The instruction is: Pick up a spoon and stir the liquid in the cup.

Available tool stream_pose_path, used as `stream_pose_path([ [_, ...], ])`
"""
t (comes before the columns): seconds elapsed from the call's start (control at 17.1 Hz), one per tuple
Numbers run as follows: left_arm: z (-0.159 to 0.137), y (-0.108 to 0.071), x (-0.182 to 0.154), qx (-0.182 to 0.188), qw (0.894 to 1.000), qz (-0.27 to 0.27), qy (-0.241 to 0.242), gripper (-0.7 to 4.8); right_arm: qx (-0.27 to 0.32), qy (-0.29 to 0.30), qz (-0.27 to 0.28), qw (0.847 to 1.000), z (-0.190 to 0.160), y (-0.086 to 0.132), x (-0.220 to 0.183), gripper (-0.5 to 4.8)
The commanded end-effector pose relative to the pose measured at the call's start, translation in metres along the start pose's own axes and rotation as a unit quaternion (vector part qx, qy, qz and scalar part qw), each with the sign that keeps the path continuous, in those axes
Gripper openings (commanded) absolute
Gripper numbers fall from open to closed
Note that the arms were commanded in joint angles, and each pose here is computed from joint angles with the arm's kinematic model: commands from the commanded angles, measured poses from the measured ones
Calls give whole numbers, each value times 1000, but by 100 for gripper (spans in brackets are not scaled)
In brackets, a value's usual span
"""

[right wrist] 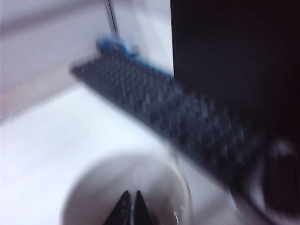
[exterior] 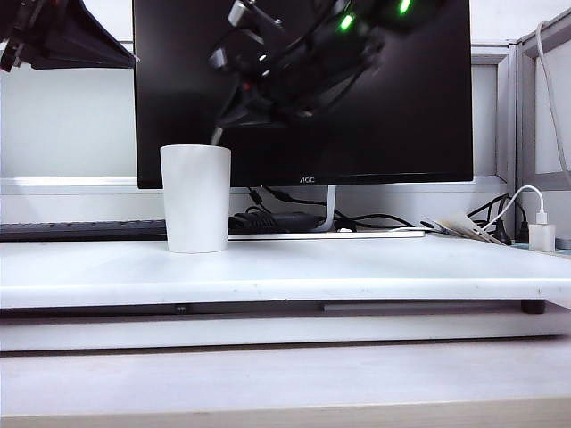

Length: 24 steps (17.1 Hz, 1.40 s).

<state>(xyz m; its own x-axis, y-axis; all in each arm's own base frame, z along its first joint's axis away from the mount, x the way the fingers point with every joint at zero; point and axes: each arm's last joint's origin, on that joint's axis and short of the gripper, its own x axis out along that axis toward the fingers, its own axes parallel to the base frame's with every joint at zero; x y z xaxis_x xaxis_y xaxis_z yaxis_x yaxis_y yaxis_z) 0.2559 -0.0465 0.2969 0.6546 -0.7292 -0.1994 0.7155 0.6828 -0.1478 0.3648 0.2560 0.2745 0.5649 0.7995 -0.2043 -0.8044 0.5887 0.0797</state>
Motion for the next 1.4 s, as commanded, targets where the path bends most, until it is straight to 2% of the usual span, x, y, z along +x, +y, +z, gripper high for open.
stream_pose_path([
  [0.06, 4, -1, -1, 5, 1000, -3, -6, -5, 30, -40, 20, 999, 3, 11, 15, -2],
  [0.23, 3, -1, -1, 4, 1000, -3, -5, -5, 30, -23, 72, 997, 1, 33, 21, -2],
  [0.35, 4, -1, -1, 5, 1000, -3, -6, -5, 40, 9, 79, 996, -1, 37, 18, -2],
  [0.53, 3, -1, -1, 4, 1000, -3, -5, -5, 24, 27, 54, 998, 11, 26, 0, -2],
  [0.59, 4, -1, -1, 5, 1000, -3, -6, -5, 15, 17, 39, 999, 22, 17, -14, -2],
  [0.76, 4, -1, -1, 5, 1000, -3, -6, -5, -10, -9, -11, 1000, 30, 4, -20, -2],
  [0.88, 3, -1, -1, 4, 1000, -3, -5, -5, -12, -35, -15, 999, 28, 1, -13, -2],
  [1.05, 4, -1, -1, 5, 1000, -2, -6, -5, 27, -62, 17, 998, 24, 6, -3, -2],
  [1.23, 4, -1, -1, 8, 1000, -2, -9, -5, 35, -51, 96, 993, 25, 15, -3, -2],
  [1.4, 5, -1, -1, 10, 1000, -2, -11, -5, 46, -28, 96, 994, 21, 15, -3, -2],
])
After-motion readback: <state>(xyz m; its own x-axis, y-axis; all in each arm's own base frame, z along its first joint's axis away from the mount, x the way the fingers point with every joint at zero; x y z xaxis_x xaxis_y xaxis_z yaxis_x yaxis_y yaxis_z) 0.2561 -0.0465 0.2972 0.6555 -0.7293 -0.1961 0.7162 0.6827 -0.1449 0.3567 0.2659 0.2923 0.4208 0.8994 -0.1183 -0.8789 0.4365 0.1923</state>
